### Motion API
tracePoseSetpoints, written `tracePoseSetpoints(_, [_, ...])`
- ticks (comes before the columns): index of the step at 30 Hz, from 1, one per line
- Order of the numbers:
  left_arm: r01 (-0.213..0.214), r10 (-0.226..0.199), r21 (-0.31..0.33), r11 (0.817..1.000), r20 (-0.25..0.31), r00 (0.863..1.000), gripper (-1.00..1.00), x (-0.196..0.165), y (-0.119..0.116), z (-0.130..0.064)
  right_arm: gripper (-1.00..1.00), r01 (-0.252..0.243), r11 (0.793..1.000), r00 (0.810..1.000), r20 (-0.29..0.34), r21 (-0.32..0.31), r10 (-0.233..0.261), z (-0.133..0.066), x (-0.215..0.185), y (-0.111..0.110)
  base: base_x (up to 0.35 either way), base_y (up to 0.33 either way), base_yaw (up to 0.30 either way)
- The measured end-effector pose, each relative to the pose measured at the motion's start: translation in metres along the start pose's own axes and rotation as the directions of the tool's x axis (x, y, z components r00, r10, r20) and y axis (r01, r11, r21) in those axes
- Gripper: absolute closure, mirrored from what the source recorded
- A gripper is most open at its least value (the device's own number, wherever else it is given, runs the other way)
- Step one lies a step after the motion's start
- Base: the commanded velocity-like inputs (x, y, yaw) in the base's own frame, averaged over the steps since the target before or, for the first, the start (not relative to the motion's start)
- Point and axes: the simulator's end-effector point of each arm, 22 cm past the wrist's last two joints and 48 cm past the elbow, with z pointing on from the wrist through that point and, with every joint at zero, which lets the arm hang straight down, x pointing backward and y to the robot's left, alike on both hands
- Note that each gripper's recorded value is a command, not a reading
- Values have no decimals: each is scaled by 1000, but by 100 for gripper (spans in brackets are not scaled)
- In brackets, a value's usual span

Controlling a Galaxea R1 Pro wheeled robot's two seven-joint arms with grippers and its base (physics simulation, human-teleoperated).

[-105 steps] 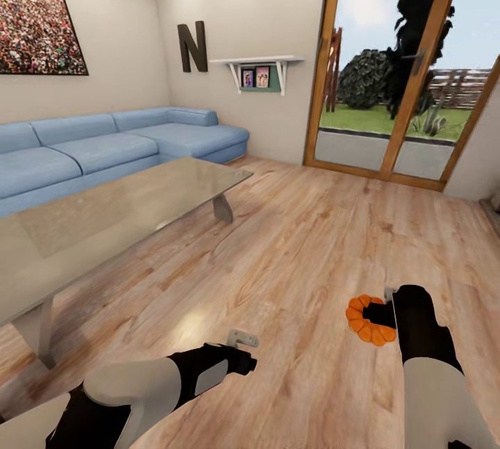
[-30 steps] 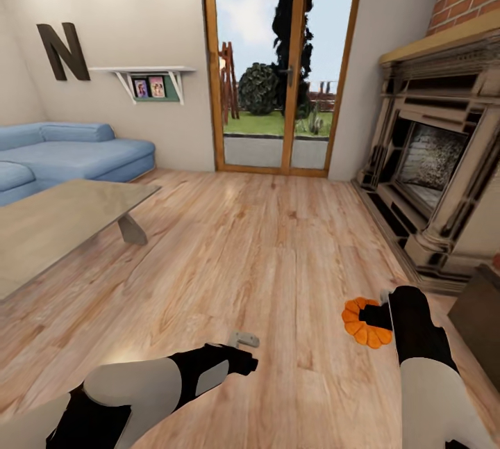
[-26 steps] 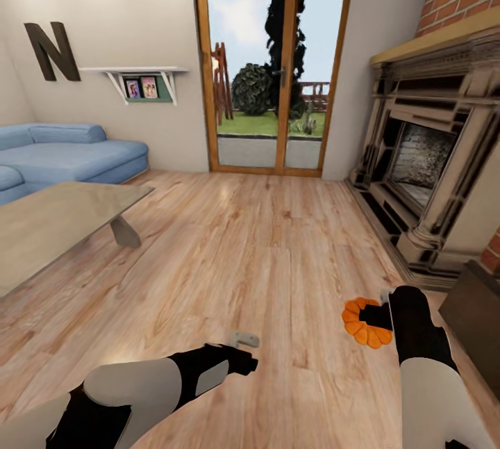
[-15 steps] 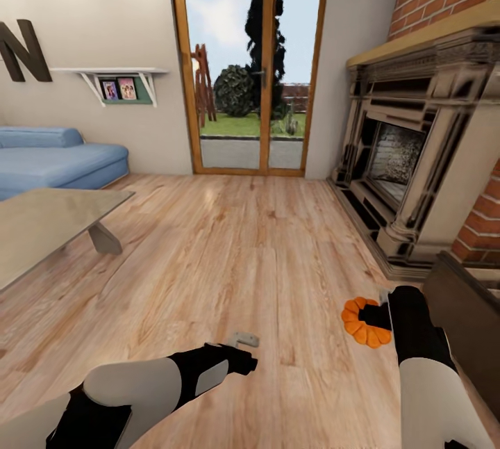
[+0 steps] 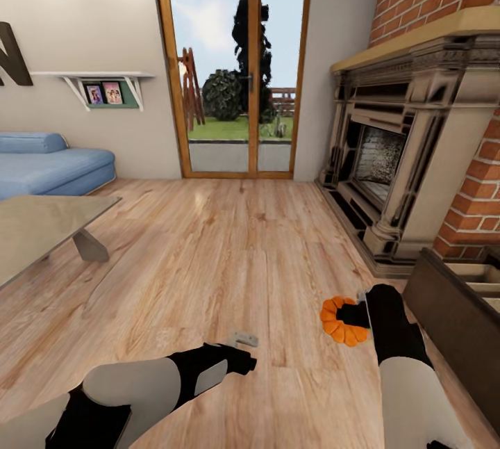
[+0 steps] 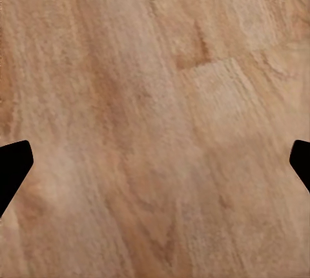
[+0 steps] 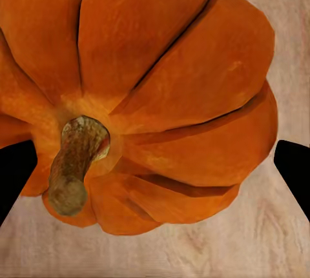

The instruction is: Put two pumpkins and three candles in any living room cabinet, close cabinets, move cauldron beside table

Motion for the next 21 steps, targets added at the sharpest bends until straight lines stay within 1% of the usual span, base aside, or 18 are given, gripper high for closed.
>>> tracePoseSetpoints(1, [1, -1, -1, 1000, 0, 1000, -100, 0, 0, 0, 100, 86, 995, 996, 7, 41, -86, -5, -5, 13, 0, 0, -4])
tracePoseSetpoints(2, [2, -2, -4, 1000, 0, 1000, -100, 0, 1, 0, 100, 161, 985, 986, 31, 59, -163, -16, -16, 37, 0, 0, -3])
tracePoseSetpoints(3, [4, -4, -12, 1000, 1, 1000, -100, 0, 4, 0, 100, 202, 979, 976, 73, 39, -204, -28, -28, 66, 0, 0, -2])
tracePoseSetpoints(4, [6, -6, -18, 1000, 1, 1000, -100, 0, 6, 0, 100, 208, 978, 973, 98, 30, -210, -34, -35, 73, 0, 0, -1])
tracePoseSetpoints(5, [8, -8, -32, 999, 1, 1000, -100, 0, 10, 0, 100, 250, 960, 958, 114, 122, -264, -44, -47, 58, 0, 0, 0])
tracePoseSetpoints(6, [9, -9, -46, 999, 2, 1000, -100, -1, 14, 0, 100, 266, 942, 942, 153, 205, -299, -62, -66, 44, 0, 0, 0])
tracePoseSetpoints(7, [10, -10, -53, 999, 1, 1000, -100, -1, 15, 0, 100, 273, 936, 937, 158, 224, -311, -65, -69, 42, 0, 0, 0])
tracePoseSetpoints(8, [11, -11, -65, 998, 2, 1000, -100, -1, 18, -1, 100, 262, 945, 937, 184, 197, -299, -71, -74, 50, 0, 0, 0])
tracePoseSetpoints(9, [11, -11, -74, 997, 2, 1000, -100, -1, 20, -1, 100, 259, 945, 933, 203, 200, -299, -77, -80, 50, 0, 0, 0])
tracePoseSetpoints(10, [11, -11, -80, 997, 2, 1000, -100, -1, 22, -1, 100, 262, 937, 927, 209, 231, -310, -82, -84, 45, 0, 0, 0])
tracePoseSetpoints(11, [11, -11, -83, 996, 1, 1000, -100, 0, 23, -1, 100, 264, 932, 924, 212, 248, -318, -85, -87, 42, 0, 0, 0])
tracePoseSetpoints(13, [11, -11, -87, 996, 1, 1000, -100, 0, 23, -1, 100, 262, 937, 926, 215, 230, -311, -84, -86, 46, 0, 0, 0])
tracePoseSetpoints(16, [11, -11, -90, 996, 1, 1000, -100, 0, 25, -1, 100, 269, 932, 923, 210, 242, -321, -84, -86, 44, 0, 0, 0])
tracePoseSetpoints(21, [12, -12, -94, 995, 1, 1000, -100, 0, 27, -1, 100, 277, 933, 927, 192, 232, -323, -77, -80, 46, 0, 0, 0])
